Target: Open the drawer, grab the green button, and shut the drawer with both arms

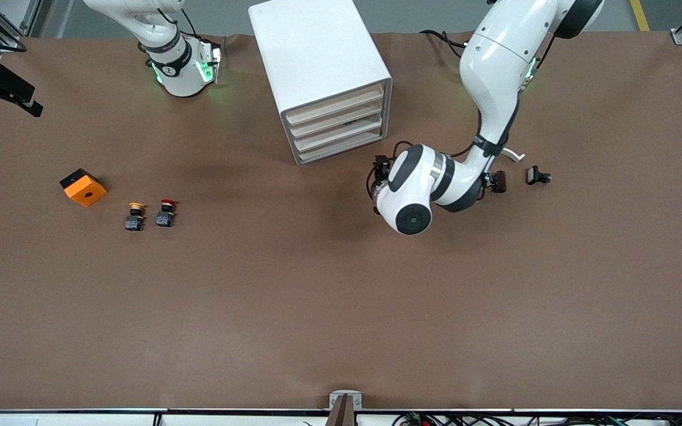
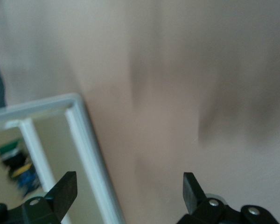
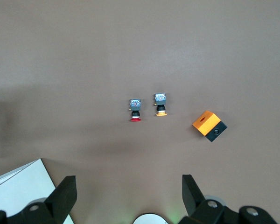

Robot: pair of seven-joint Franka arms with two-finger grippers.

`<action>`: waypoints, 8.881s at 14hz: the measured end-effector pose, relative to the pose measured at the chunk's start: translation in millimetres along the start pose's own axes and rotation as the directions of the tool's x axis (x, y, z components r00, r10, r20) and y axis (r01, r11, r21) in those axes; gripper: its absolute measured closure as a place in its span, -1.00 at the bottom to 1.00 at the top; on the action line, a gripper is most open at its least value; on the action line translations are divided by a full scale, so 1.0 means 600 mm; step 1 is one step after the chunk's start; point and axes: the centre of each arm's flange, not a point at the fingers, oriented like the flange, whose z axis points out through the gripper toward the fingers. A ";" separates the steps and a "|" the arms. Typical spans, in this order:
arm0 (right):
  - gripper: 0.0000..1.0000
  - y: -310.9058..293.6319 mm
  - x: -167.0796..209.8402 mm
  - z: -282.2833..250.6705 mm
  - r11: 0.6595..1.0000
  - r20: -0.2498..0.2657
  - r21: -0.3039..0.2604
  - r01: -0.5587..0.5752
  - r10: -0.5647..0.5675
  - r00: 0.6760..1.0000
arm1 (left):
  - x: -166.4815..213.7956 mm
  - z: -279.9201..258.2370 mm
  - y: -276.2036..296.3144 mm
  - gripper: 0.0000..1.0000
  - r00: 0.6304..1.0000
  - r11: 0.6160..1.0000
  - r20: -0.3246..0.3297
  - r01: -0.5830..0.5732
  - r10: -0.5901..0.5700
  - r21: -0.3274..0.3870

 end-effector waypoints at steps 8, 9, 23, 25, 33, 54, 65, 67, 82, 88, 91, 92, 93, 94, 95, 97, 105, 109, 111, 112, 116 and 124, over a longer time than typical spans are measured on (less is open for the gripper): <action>-1.00 0.000 0.000 0.000 1.000 0.000 0.000 0.000 0.000 1.000 | -0.010 0.085 0.029 -1.00 0.969 0.971 0.185 0.124 -0.163 0.202; -1.00 0.000 0.000 0.000 1.000 0.000 0.000 0.000 0.000 1.000 | -0.009 0.093 0.032 -1.00 0.963 0.963 0.184 0.156 -0.197 0.218; -1.00 0.000 0.000 0.000 1.000 0.000 0.000 0.000 0.000 1.000 | -0.027 0.124 0.008 -0.43 0.920 0.868 0.217 0.200 -0.326 0.454; -1.00 0.000 0.000 0.000 1.000 0.000 0.000 0.000 0.000 1.000 | -0.031 0.141 0.006 -0.29 0.919 0.855 0.213 0.199 -0.333 0.480; -1.00 0.000 0.000 0.000 1.000 0.000 0.000 0.000 0.000 1.000 | -0.046 0.185 -0.005 0.05 0.913 0.812 0.208 0.184 -0.349 0.554; -1.00 -0.008 0.051 0.064 0.999 0.080 -0.005 0.034 -0.034 0.996 | -0.001 0.147 0.046 0.81 0.873 0.779 0.222 0.239 -0.433 0.580; -1.00 -0.075 0.070 0.089 0.999 0.117 0.032 0.005 -0.008 0.993 | 0.002 0.043 0.104 0.00 0.824 0.847 0.368 0.227 -0.430 0.481; -1.00 -0.123 0.064 0.090 0.997 0.123 0.029 -0.070 0.065 0.990 | -0.015 0.011 0.102 -0.42 0.822 0.866 0.401 0.202 -0.404 0.457; -1.00 -0.652 -0.086 0.262 0.741 0.070 -0.146 -0.656 0.669 0.740 | 0.182 -0.481 0.043 -1.00 0.838 0.971 0.546 0.124 0.008 -0.206; -1.00 -0.789 -0.106 0.410 0.599 0.010 -0.255 -0.759 0.787 0.617 | 0.218 -0.555 -0.057 -1.00 0.903 0.822 0.048 -0.366 0.427 -0.437; -1.00 -0.842 -0.115 0.466 0.569 0.009 -0.255 -0.782 0.810 0.586 | 0.243 -0.585 -0.089 -1.00 0.804 0.703 -0.229 -0.591 0.548 -0.396; -1.00 -0.854 -0.117 0.481 0.564 0.017 -0.254 -0.786 0.815 0.580 | 0.249 -0.589 -0.097 -1.00 0.763 0.673 -0.300 -0.646 0.572 -0.359; -1.00 -0.863 -0.120 0.496 0.560 0.034 -0.259 -0.787 0.819 0.572 | 0.254 -0.594 -0.104 -1.00 0.720 0.646 -0.361 -0.693 0.593 -0.320; -1.00 -0.871 -0.122 0.509 0.556 0.050 -0.263 -0.788 0.824 0.565 | 0.258 -0.598 -0.108 -1.00 0.674 0.616 -0.408 -0.735 0.616 -0.284; -1.00 -0.880 -0.125 0.521 0.548 0.062 -0.259 -0.795 0.831 0.553 | 0.262 -0.601 -0.111 -1.00 0.619 0.579 -0.447 -0.778 0.645 -0.243; -1.00 -0.899 -0.132 0.546 0.529 0.071 -0.245 -0.812 0.846 0.529 | 0.271 -0.604 -0.111 -1.00 0.494 0.494 -0.509 -0.857 0.705 -0.147; -1.00 -0.961 -0.190 0.661 0.555 0.067 -0.249 -0.794 0.827 0.558 | 0.289 -0.642 -0.161 -1.00 0.300 0.331 -0.566 -0.942 0.768 -0.050; -1.00 -0.975 -0.214 0.661 0.571 0.073 -0.252 -0.781 0.816 0.574 | 0.326 -0.643 -0.186 -1.00 0.157 0.226 -0.612 -0.973 0.775 0.037; -1.00 -0.980 -0.224 0.670 0.577 0.069 -0.260 -0.774 0.811 0.581 | 0.341 -0.628 -0.192 -1.00 0.101 0.175 -0.615 -0.983 0.782 0.061; -1.00 -0.982 -0.228 0.676 0.579 0.067 -0.265 -0.771 0.809 0.584 | 0.349 -0.618 -0.192 -1.00 0.087 0.161 -0.613 -0.985 0.785 0.067; -1.00 -0.981 -0.230 0.692 0.577 0.061 -0.276 -0.769 0.809 0.585 | 0.363 -0.580 -0.185 -1.00 0.081 0.155 -0.588 -0.985 0.805 0.078; 0.07 -1.005 -0.251 0.692 0.611 0.067 -0.223 -0.759 0.787 0.614 | 0.357 -0.553 -0.173 -1.00 0.072 0.151 -0.575 -0.985 0.815 0.090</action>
